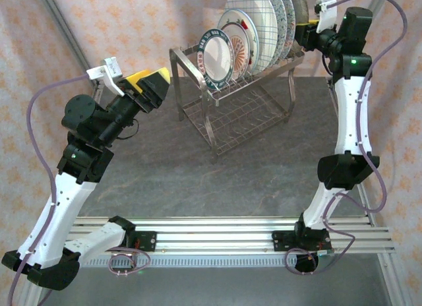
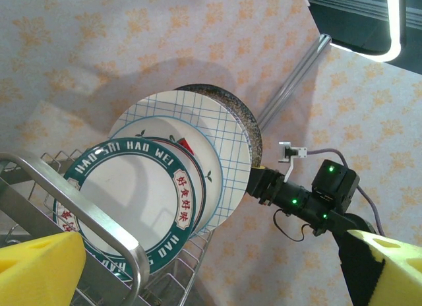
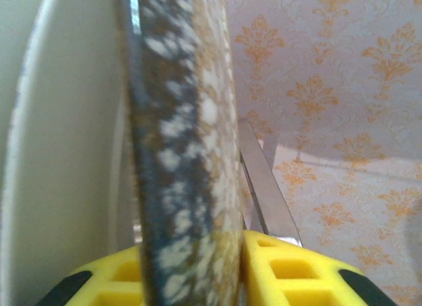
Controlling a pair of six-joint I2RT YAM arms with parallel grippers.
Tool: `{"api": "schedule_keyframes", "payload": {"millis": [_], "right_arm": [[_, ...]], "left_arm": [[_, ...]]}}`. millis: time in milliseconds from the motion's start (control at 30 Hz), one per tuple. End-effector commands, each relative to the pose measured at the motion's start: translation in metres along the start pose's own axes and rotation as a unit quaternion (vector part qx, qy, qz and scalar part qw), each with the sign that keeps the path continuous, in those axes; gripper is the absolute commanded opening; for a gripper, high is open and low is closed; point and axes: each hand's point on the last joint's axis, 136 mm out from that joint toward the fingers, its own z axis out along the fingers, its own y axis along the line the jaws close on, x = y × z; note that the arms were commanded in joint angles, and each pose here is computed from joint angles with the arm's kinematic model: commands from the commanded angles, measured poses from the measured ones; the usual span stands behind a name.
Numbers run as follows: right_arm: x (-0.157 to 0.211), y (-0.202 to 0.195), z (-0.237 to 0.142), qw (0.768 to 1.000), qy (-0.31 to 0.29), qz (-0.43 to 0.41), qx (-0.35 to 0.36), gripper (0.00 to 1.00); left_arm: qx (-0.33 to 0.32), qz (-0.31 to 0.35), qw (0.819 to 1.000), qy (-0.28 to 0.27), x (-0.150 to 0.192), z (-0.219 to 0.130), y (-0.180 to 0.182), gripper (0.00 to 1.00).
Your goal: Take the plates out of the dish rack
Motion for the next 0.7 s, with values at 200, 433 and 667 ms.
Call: {"api": "schedule_keyframes", "payload": {"millis": [200,433,667], "right_arm": [[-0.019,0.014,0.006,0.999,-0.023,-0.025,-0.011,0.07],[-0.029,0.02,0.004,0.999,-0.03,-0.032,0.001,0.0],[-0.045,0.024,-0.003,0.998,-0.045,-0.026,0.031,0.0]], "left_arm": [[0.031,-0.005,0.999,-0.019,-0.013,-0.003,-0.018,0.99],[0.028,-0.005,0.999,-0.02,-0.012,-0.005,-0.017,0.99],[0.032,-0.009,0.999,-0.025,-0.014,-0.005,-0.018,0.99]]}}
